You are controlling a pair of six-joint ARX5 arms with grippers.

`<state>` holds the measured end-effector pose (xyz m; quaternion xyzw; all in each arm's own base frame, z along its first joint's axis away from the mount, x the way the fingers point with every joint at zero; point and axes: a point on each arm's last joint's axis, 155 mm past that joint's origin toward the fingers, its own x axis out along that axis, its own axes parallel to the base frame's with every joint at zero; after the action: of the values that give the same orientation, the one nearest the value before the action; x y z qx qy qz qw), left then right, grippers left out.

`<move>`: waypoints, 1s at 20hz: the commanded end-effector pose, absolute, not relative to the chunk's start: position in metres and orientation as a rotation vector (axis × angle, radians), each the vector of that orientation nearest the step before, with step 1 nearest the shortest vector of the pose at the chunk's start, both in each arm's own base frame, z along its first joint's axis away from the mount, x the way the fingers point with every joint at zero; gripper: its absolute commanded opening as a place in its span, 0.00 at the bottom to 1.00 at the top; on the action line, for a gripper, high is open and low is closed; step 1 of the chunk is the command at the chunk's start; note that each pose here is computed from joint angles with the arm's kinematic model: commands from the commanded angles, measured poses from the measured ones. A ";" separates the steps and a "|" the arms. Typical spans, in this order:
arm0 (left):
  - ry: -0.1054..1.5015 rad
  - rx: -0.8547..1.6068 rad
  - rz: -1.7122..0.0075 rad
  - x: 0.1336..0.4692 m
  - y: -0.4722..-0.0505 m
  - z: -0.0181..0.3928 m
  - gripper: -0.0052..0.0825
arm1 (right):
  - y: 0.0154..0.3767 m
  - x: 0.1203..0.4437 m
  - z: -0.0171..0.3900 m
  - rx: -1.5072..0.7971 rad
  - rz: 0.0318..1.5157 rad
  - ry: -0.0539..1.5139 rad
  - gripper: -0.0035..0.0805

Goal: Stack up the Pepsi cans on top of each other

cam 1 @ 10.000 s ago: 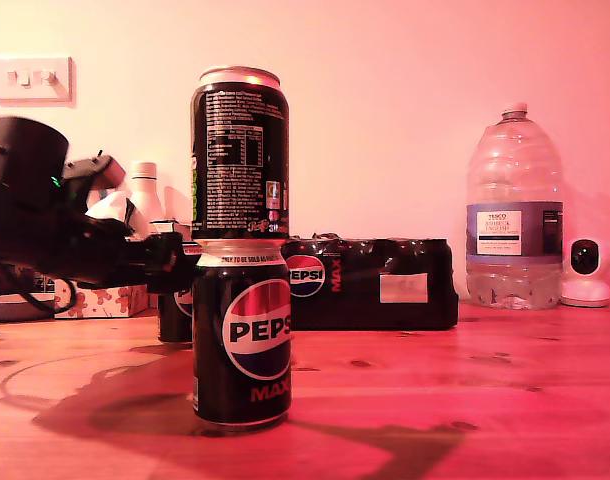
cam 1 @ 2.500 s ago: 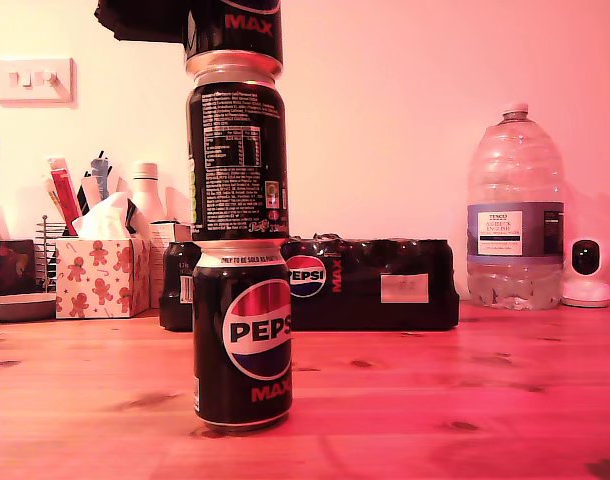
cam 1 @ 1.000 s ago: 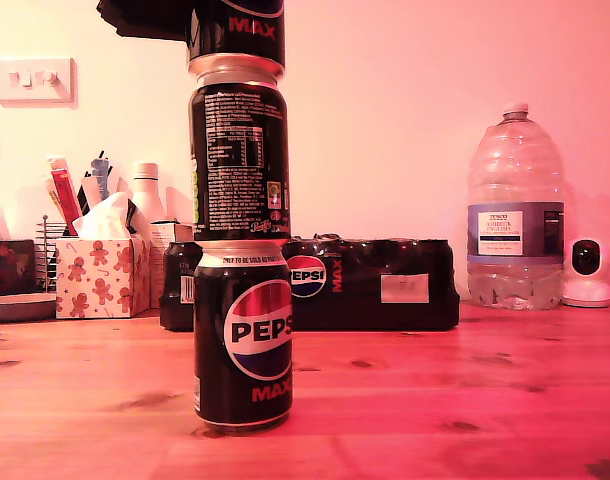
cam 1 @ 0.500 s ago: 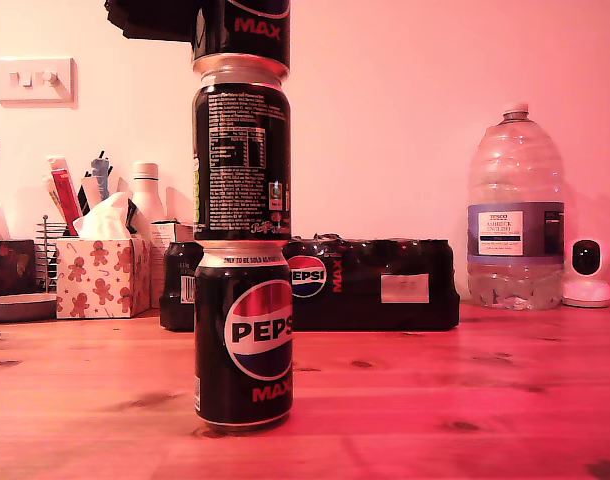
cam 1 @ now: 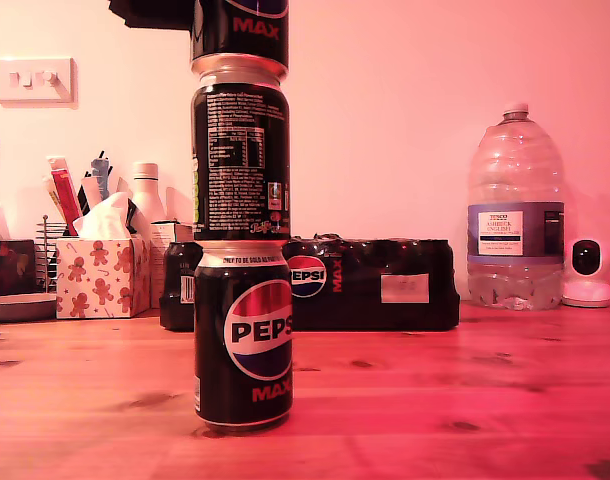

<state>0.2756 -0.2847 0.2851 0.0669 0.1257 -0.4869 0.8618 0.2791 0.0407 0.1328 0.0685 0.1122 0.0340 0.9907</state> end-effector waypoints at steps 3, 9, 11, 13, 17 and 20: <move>0.199 0.127 -1.019 0.280 -0.288 0.302 0.96 | 0.040 0.278 0.128 0.140 0.067 0.233 0.03; 0.120 0.115 -1.017 0.282 -0.290 0.329 0.96 | 0.040 0.278 0.128 0.140 0.067 0.233 0.03; 0.095 0.114 -1.015 0.283 -0.290 0.340 0.96 | 0.041 0.278 0.128 0.139 0.069 0.233 0.03; 0.075 0.112 -1.006 0.284 -0.289 0.350 0.96 | 0.041 0.278 0.128 0.138 0.070 0.233 0.03; 0.037 0.110 -0.965 0.289 -0.285 0.368 0.96 | 0.044 0.278 0.128 0.139 0.087 0.234 0.03; 0.033 0.111 -0.903 0.298 -0.278 0.373 0.95 | 0.044 0.278 0.129 0.131 0.088 0.231 0.03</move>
<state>0.2967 -0.2774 0.3690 0.0560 0.0192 -0.4393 0.8964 0.2787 0.0443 0.1326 0.0693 0.1133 0.0438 0.9902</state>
